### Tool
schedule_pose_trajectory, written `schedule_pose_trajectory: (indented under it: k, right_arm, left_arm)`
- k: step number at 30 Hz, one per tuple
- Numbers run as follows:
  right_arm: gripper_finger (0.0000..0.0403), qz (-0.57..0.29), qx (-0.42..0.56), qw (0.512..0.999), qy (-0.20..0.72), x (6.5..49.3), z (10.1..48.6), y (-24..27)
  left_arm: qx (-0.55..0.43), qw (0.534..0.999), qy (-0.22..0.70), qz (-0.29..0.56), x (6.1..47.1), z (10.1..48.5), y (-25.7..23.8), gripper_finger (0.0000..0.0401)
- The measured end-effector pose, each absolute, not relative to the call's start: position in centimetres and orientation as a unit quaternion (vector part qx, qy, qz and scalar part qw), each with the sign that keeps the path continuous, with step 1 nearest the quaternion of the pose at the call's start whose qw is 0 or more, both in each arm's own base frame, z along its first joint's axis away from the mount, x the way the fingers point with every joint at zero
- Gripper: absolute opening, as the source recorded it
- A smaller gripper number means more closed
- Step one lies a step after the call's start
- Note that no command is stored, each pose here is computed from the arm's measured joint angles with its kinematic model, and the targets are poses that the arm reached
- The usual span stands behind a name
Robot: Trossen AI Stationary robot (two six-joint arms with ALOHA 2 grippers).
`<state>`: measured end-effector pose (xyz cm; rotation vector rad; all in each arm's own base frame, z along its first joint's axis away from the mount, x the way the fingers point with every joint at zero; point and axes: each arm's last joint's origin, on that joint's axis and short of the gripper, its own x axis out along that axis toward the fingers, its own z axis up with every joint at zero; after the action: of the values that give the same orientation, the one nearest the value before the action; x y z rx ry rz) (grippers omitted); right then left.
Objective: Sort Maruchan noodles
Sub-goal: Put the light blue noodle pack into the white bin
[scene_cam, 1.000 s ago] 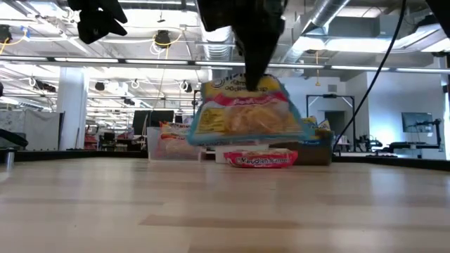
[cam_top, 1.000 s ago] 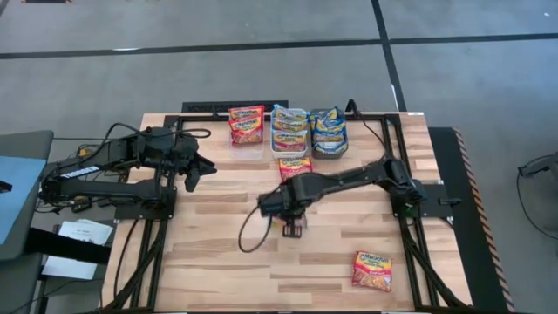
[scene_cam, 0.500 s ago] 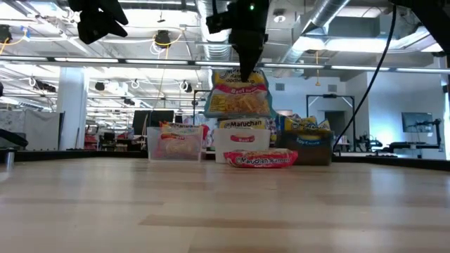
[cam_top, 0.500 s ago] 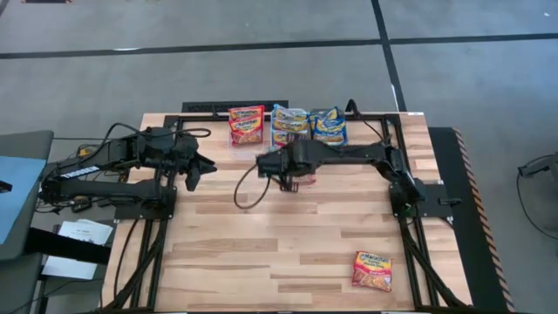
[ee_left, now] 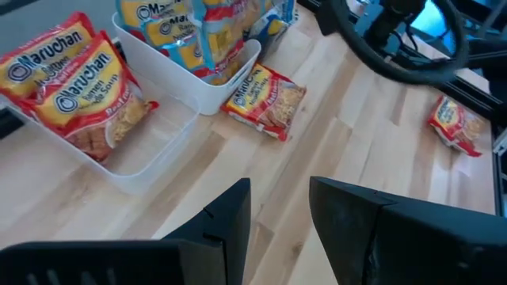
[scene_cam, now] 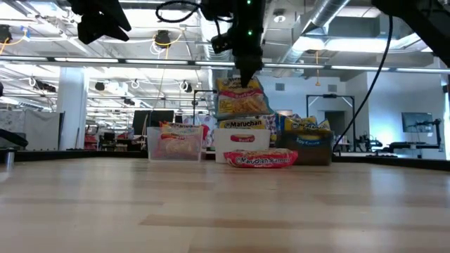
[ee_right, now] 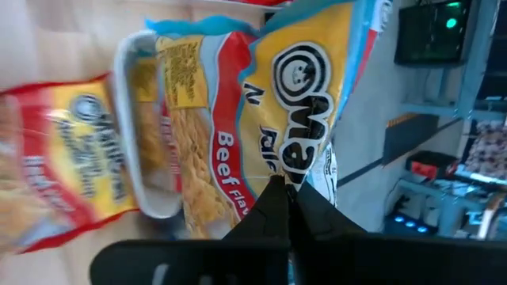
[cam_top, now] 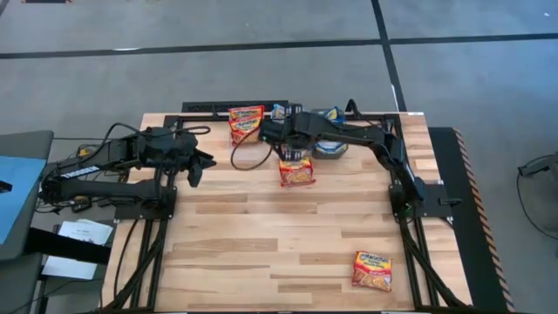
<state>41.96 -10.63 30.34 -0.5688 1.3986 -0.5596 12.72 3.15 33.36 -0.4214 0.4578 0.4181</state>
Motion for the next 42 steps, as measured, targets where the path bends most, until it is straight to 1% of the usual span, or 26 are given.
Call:
schedule_pose_trajectory:
  k: [3, 7, 12, 18, 21, 28, 37, 42]
  right_arm:
    - [0.0005, -0.232, -0.265, 0.686, 0.637, 41.7, 30.3, -11.8]
    - [0.0005, -0.194, -0.245, 0.7, 0.643, 41.5, 30.1, -12.8]
    - [0.0005, -0.186, -0.232, 0.704, 0.645, 41.5, 29.8, -13.4]
    - [0.0006, -0.177, -0.224, 0.717, 0.636, 41.7, 29.8, -13.3]
    - [0.0006, -0.165, -0.205, 0.728, 0.633, 41.7, 29.7, -13.5]
    - [0.0006, -0.197, -0.171, 0.743, 0.616, 41.7, 29.8, -14.5]
    - [0.0006, -0.242, -0.122, 0.756, 0.596, 41.5, 29.9, -15.6]
    - [0.0006, -0.233, -0.113, 0.755, 0.603, 41.4, 29.4, -15.6]
  left_arm:
    - [-0.204, 0.93, 0.222, 0.211, 12.7, 33.4, 3.2, 0.0116]
    - [-0.201, 0.928, 0.22, 0.223, 12.7, 33.4, 3.3, 0.0116]
    - [-0.196, 0.926, 0.216, 0.24, 12.7, 33.4, 3.4, 0.0116]
    - [-0.185, 0.92, 0.208, 0.275, 12.6, 33.4, 3.6, 0.0116]
    - [-0.18, 0.918, 0.203, 0.29, 12.5, 33.5, 3.6, 0.0116]
    - [-0.18, 0.92, 0.188, 0.294, 12.7, 33.7, 3.7, 0.0116]
    - [-0.213, 0.913, 0.176, 0.301, 12.7, 33.7, 3.7, 0.0116]
    - [-0.213, 0.913, 0.176, 0.301, 12.7, 33.7, 3.7, 0.0116]
